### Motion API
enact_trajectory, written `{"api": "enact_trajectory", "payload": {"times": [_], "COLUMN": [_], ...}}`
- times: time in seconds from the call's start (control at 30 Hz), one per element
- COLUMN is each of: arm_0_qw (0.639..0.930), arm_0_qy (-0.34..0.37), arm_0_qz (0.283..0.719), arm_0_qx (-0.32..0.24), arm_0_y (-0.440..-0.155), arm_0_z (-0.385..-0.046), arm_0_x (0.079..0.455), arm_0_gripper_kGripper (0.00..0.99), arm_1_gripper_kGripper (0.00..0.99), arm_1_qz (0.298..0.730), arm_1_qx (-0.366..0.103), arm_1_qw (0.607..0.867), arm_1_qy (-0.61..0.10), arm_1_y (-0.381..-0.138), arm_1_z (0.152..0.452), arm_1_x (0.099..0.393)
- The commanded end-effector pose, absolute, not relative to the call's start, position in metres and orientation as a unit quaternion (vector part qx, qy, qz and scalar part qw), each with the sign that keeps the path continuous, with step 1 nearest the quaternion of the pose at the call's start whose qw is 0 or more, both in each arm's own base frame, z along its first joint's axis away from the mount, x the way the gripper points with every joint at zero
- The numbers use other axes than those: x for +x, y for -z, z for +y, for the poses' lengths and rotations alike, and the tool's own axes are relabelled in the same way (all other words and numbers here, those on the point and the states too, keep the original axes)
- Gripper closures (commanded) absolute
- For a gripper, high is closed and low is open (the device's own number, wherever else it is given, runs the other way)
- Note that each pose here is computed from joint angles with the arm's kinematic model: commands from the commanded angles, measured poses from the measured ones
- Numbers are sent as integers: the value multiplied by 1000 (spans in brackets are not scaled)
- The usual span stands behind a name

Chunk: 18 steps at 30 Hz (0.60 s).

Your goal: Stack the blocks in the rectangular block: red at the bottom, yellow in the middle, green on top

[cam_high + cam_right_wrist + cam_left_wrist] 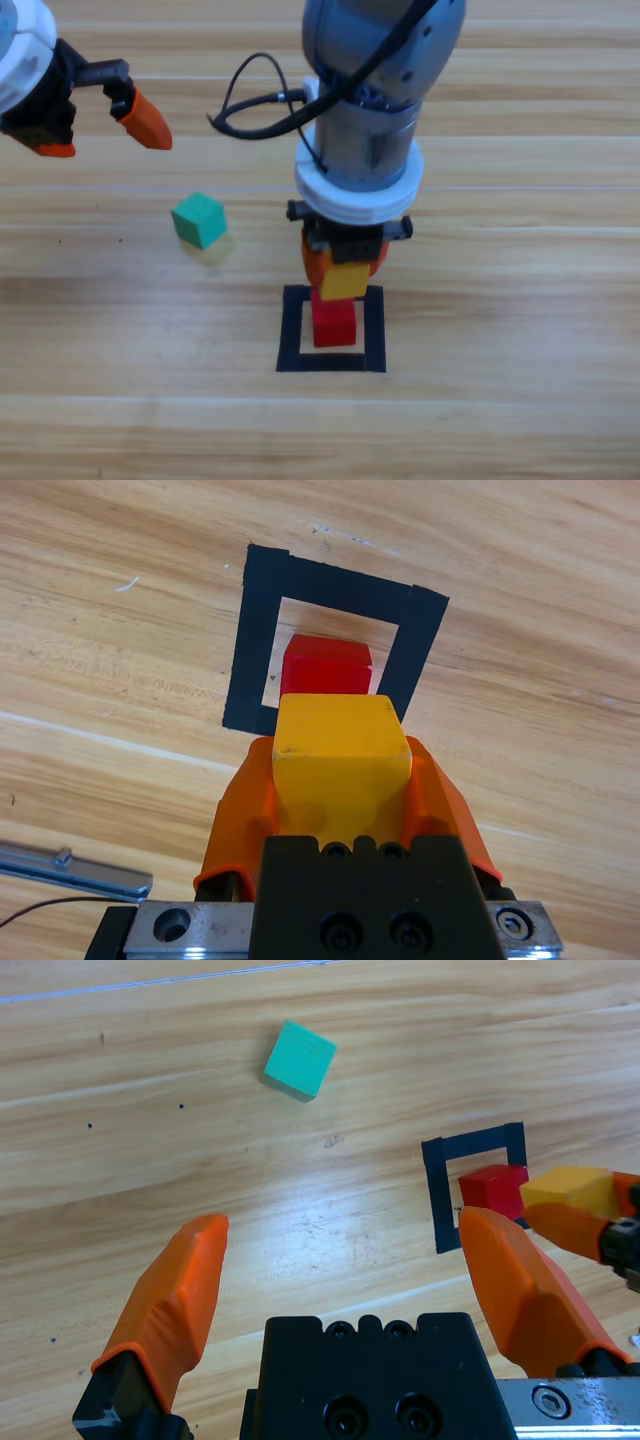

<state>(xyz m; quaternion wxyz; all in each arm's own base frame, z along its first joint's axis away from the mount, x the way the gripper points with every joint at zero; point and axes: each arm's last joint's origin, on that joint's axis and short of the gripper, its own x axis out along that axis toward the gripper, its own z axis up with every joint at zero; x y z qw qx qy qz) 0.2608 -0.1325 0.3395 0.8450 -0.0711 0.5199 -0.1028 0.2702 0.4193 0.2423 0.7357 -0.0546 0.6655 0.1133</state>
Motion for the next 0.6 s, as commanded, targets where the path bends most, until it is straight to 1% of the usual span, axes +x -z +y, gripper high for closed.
{"api": "enact_trajectory", "payload": {"times": [0.03,0.6], "arm_0_qw": [840,837], "arm_0_qy": [93,90], "arm_0_qz": [528,533], "arm_0_qx": [-79,-84], "arm_0_y": [-330,-315], "arm_0_z": [-128,-129], "arm_0_x": [263,265], "arm_0_gripper_kGripper": [0,0], "arm_1_gripper_kGripper": [962,962], "arm_1_qz": [688,690], "arm_1_qx": [-90,-92], "arm_1_qw": [712,711], "arm_1_qy": [-103,-103], "arm_1_y": [-197,-189], "arm_1_z": [438,444], "arm_1_x": [261,260]}}
